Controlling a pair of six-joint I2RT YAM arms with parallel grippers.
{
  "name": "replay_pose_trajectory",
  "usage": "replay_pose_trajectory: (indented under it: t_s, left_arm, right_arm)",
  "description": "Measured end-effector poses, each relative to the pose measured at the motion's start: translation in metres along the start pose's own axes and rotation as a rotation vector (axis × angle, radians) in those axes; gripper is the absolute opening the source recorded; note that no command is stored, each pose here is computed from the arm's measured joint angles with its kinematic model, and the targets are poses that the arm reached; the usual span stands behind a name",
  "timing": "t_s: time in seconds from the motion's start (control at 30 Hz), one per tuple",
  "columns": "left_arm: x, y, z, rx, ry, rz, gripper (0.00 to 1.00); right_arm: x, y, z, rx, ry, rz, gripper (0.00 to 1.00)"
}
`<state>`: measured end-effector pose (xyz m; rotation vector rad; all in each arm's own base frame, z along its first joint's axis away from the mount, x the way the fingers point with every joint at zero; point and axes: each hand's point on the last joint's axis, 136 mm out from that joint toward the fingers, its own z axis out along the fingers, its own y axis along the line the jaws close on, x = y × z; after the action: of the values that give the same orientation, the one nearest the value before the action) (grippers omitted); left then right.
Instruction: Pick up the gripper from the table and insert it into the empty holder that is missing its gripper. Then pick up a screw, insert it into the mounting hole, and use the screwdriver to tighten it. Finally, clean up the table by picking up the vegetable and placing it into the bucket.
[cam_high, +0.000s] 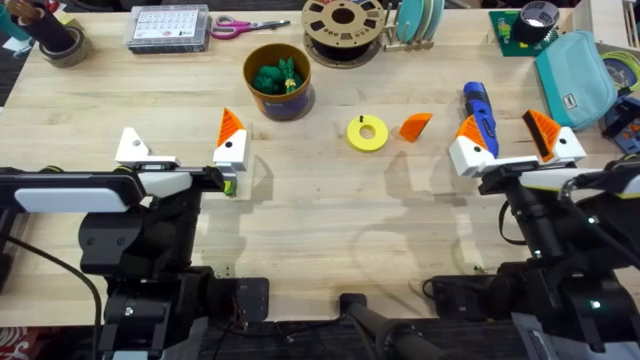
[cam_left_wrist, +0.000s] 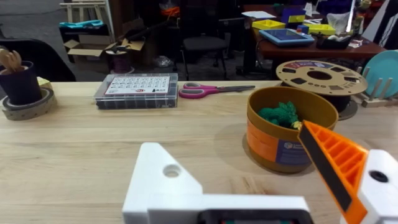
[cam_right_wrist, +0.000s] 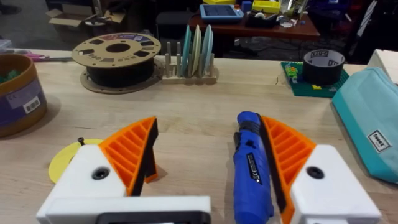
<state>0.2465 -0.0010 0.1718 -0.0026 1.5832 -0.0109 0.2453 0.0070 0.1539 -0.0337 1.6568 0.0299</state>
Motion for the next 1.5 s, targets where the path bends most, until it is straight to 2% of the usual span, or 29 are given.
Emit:
replay_pose_trajectory:
  t_s: [0.37, 0.53, 0.6, 0.67, 0.77, 0.9, 1.03, 1.2, 1.33, 1.5]
  left_arm:
    - [-0.003, 0.001, 0.000, -0.004, -0.013, 0.000, 0.945]
    - [-0.011, 0.001, -0.001, -0.006, -0.037, 0.000, 0.945]
    - [-0.016, 0.001, -0.002, -0.008, -0.037, 0.000, 0.945]
    - [-0.032, 0.002, -0.006, -0.011, -0.051, 0.000, 0.945]
    - [-0.065, 0.004, -0.016, -0.027, -0.082, -0.001, 0.947]
    - [-0.099, 0.005, -0.027, -0.035, -0.053, -0.001, 0.947]
    - [-0.117, 0.006, -0.027, -0.044, 0.050, 0.001, 0.946]
    - [-0.122, 0.007, -0.020, -0.050, 0.244, 0.005, 0.946]
    - [-0.115, 0.007, -0.011, -0.052, 0.406, 0.009, 0.946]
    - [-0.095, 0.008, -0.001, -0.053, 0.599, 0.012, 0.948]
  right_arm:
    - [-0.004, 0.000, 0.000, 0.000, -0.016, 0.000, 0.995]
    - [-0.043, 0.001, -0.004, -0.003, -0.170, -0.007, 0.995]
    - [-0.052, 0.001, -0.006, -0.004, -0.192, -0.008, 0.995]
    - [-0.067, 0.002, -0.011, -0.008, -0.217, -0.009, 0.995]
    - [-0.101, 0.003, -0.024, -0.011, -0.266, -0.012, 0.995]
    - [-0.143, 0.004, -0.046, -0.016, -0.296, -0.014, 0.995]
    - [-0.159, 0.005, -0.054, -0.017, -0.201, -0.010, 0.995]
    - [-0.156, 0.004, -0.048, -0.018, -0.001, 0.000, 0.995]
    - [-0.146, 0.004, -0.037, -0.019, 0.189, 0.009, 0.995]
    - [-0.127, 0.004, -0.023, -0.021, 0.421, 0.017, 0.995]
